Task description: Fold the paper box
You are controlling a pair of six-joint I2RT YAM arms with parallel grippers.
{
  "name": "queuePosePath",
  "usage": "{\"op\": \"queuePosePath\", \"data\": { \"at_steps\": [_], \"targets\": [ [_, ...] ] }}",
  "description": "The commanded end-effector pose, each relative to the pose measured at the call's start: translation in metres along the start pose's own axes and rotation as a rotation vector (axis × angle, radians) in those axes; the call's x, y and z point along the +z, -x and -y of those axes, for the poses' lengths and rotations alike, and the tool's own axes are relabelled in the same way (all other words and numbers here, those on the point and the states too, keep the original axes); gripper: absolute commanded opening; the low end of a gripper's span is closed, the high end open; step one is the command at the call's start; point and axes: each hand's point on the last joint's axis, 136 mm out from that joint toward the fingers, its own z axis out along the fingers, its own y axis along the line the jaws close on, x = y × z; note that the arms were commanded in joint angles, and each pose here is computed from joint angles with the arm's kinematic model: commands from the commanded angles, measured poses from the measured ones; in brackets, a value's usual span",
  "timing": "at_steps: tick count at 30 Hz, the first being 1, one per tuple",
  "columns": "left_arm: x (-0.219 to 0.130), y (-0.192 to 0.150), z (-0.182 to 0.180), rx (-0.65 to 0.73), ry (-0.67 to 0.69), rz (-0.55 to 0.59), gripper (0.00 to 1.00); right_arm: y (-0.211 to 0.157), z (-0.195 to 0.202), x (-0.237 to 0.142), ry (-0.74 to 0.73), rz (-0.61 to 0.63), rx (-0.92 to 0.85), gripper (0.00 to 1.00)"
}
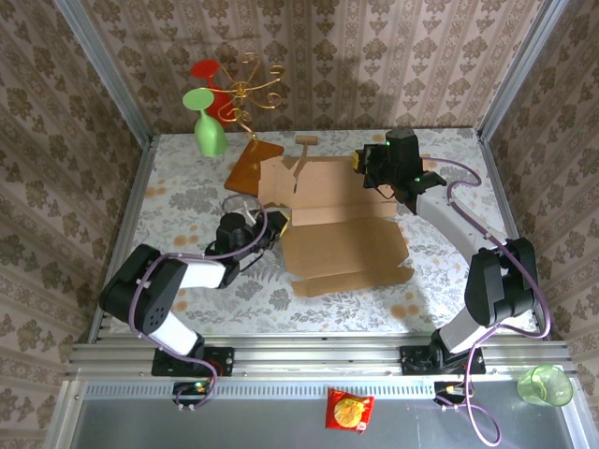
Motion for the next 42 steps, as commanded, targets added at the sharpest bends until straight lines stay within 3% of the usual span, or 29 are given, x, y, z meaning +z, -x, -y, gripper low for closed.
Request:
{"op": "queuePosePath", "data": {
  "at_steps": [1, 10, 21, 26, 32, 42],
  "targets": [
    [0.003, -0.005, -0.002, 0.083, 0.077, -0.006, 0.15, -0.002, -0.002, 0.004, 0.027, -0.001, 0.015, 0.0],
    [0.005, -0.002, -0.024, 0.18, 0.243, -0.04, 0.2, -0.005, 0.005, 0.009, 0.067, -0.013, -0.061, 0.0],
    [-0.047, -0.003, -0.012, 0.228, 0.319, -0.037, 0.43, -0.005, -0.007, 0.013, 0.297, -0.018, -0.358, 0.0],
    [-0.085, -0.004, -0.013, 0.212, 0.339, 0.002, 0.42, -0.005, -0.001, 0.022, 0.355, -0.046, -0.358, 0.0],
    [-0.121, 0.036, -0.009, 0.174, 0.336, 0.112, 0.39, -0.005, 0.014, 0.032, 0.313, -0.072, -0.392, 0.0],
    [-0.116, 0.062, -0.009, 0.223, 0.338, 0.045, 0.32, 0.013, 0.064, 0.044, 0.229, -0.089, -0.402, 0.0]
  ]
}}
